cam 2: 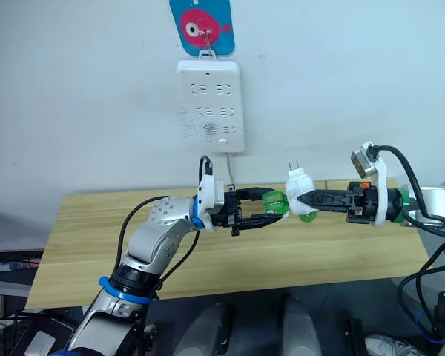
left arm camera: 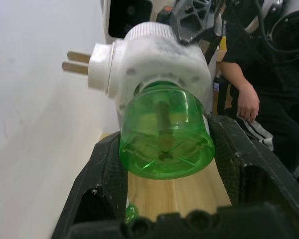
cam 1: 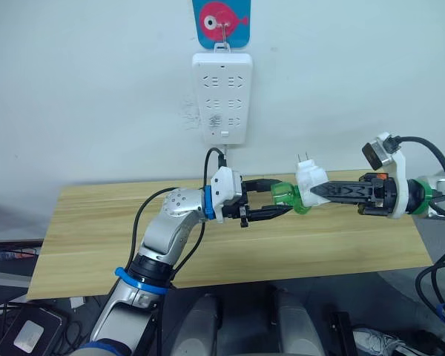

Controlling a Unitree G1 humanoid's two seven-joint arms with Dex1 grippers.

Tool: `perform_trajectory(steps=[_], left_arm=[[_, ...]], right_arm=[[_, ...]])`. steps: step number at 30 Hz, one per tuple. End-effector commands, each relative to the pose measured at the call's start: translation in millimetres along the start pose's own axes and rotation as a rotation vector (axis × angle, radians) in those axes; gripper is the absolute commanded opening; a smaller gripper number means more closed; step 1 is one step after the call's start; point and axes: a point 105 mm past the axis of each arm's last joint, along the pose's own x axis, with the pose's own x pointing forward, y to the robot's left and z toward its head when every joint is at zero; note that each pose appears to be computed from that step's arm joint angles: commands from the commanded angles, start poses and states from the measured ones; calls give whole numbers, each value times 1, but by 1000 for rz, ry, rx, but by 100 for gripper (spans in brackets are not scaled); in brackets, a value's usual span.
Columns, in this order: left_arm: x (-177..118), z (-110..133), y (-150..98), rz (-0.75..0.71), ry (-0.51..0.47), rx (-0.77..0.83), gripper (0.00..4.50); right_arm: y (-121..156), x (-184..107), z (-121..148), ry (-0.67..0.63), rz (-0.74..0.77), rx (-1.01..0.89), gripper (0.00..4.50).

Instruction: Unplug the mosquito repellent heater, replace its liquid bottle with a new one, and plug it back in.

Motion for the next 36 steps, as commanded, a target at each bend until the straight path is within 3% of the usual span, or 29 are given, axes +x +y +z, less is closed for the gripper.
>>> perform_trajectory(steps=[1, 10, 14, 15, 32, 35, 36], left_arm=[[12, 12, -7, -40, -44, 56, 226], [16, 12, -15, -67, -61, 50, 226], [15, 11, -10, -40, -61, 52, 226], [15, 11, -9, -33, -61, 55, 226], [14, 19, 9, 43, -90, 83, 226], [10, 17, 8, 43, -79, 82, 226], [9, 17, 8, 41, -77, 82, 226]], right_arm=[[20, 6, 1, 20, 58, -77, 297], [34, 14, -6, 71, 94, -112, 297], [26, 14, -7, 59, 44, -105, 434], [25, 14, -8, 61, 41, -106, 445], [21, 11, -49, 210, -3, -142, 445], [-13, -18, -36, 119, -197, -128, 387], [-19, -24, -33, 105, -226, -131, 343]])
